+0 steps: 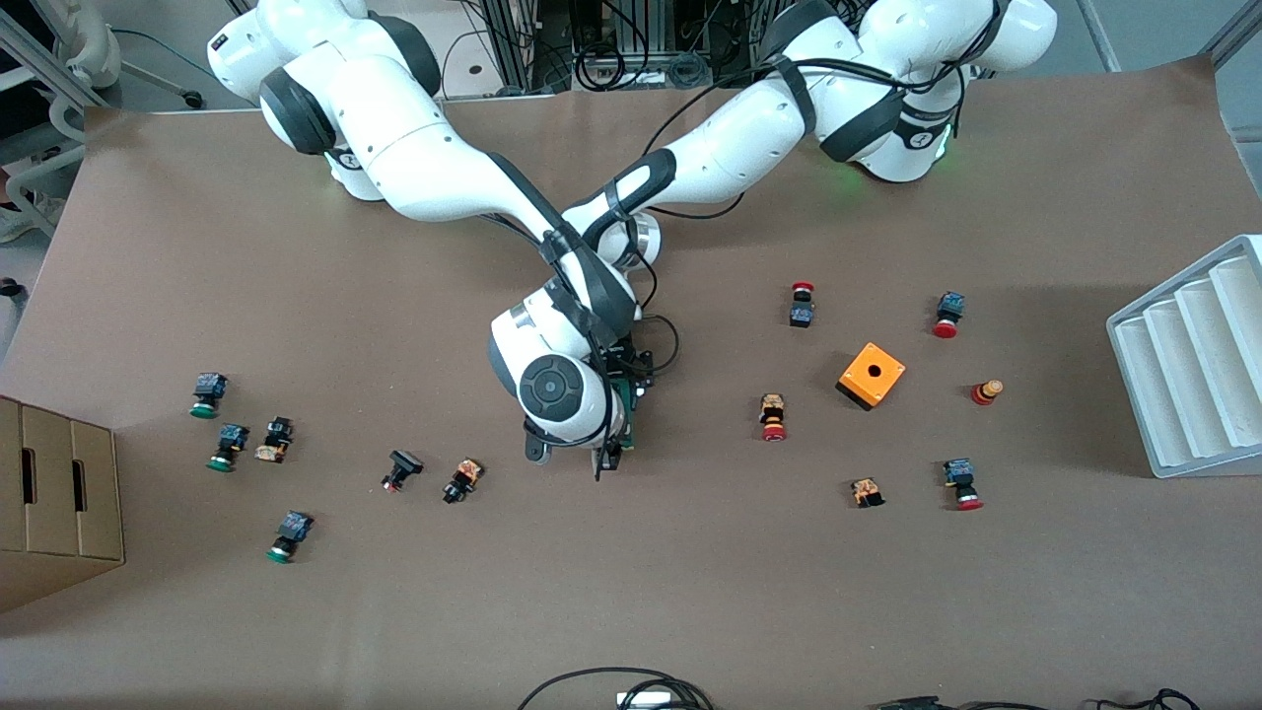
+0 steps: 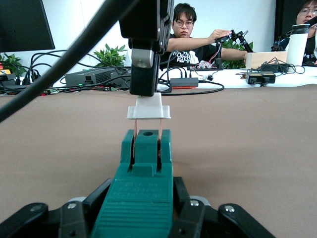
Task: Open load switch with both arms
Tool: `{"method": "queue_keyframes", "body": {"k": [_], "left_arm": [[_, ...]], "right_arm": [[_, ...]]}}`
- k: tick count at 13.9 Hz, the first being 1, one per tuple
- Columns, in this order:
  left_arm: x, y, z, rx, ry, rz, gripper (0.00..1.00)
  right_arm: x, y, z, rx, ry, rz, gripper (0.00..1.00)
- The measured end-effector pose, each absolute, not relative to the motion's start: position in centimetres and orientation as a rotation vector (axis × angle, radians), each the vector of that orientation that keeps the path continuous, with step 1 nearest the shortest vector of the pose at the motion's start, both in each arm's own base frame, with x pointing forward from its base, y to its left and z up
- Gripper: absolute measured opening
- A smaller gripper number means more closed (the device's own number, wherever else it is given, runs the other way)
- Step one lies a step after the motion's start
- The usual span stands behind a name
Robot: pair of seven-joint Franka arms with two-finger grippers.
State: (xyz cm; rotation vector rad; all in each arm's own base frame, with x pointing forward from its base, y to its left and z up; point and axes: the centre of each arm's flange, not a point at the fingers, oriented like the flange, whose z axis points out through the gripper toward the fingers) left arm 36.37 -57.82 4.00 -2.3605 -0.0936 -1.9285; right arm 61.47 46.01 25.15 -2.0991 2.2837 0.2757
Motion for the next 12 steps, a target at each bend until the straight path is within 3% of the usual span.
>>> {"method": "queue_keyframes", "body": {"k": [12], "left_arm": [[36.4, -57.8, 4.0, -2.362, -0.097, -1.929, 0.53]], "right_arm": [[58.9, 46.5, 25.4, -2.149, 2.294, 0.309, 0.08]]}}
